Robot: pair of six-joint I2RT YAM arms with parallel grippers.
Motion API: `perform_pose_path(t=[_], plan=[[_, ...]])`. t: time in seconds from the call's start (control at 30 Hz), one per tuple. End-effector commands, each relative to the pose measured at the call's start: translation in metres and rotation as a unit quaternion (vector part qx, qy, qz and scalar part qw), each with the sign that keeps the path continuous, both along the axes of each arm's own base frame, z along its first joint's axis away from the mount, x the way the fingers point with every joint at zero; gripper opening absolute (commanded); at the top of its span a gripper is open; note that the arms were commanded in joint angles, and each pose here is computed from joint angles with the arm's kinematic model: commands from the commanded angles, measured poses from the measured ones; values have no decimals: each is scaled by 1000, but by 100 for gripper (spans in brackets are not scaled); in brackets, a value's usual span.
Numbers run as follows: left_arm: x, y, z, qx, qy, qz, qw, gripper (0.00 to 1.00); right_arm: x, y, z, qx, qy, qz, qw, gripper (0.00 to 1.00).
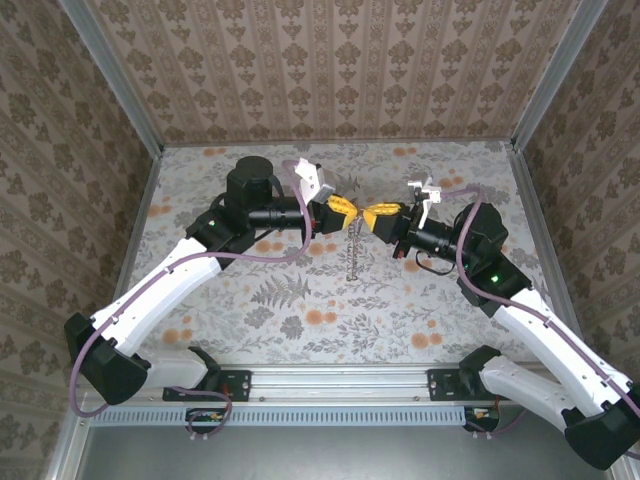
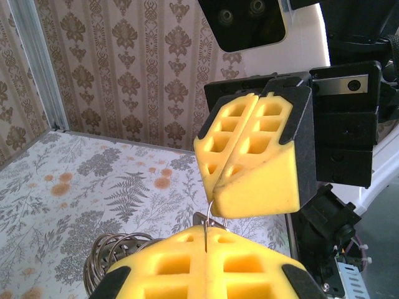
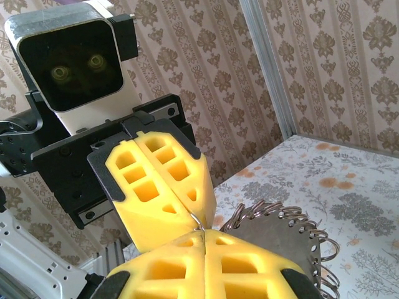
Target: Put the keys on the keyring
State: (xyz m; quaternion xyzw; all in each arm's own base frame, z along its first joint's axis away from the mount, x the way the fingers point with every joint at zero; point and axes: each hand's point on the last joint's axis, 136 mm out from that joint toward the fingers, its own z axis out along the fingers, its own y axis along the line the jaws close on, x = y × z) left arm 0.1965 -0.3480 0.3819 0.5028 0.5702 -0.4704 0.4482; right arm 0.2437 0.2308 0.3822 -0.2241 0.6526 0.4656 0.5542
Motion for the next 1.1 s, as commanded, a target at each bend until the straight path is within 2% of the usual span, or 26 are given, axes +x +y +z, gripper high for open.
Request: perform_pose_path(t=[0.0,0.3,0.73,1.07], plan=[[-12,-3,18,-23,-22,-32,999,0,-4,1,25,18,-30,7,999,0],[-16,-5,17,-22,-20,-43,999,0,2,2,21,4,-28,1,1000,0],[-25,1,31,-40,-40,-44,997,0,24,-5,-20,-27,14,-38,999,0],[-28,5,34,-47,-46,-39,997,0,26,-9,-34,-31,33,-45,998,0]])
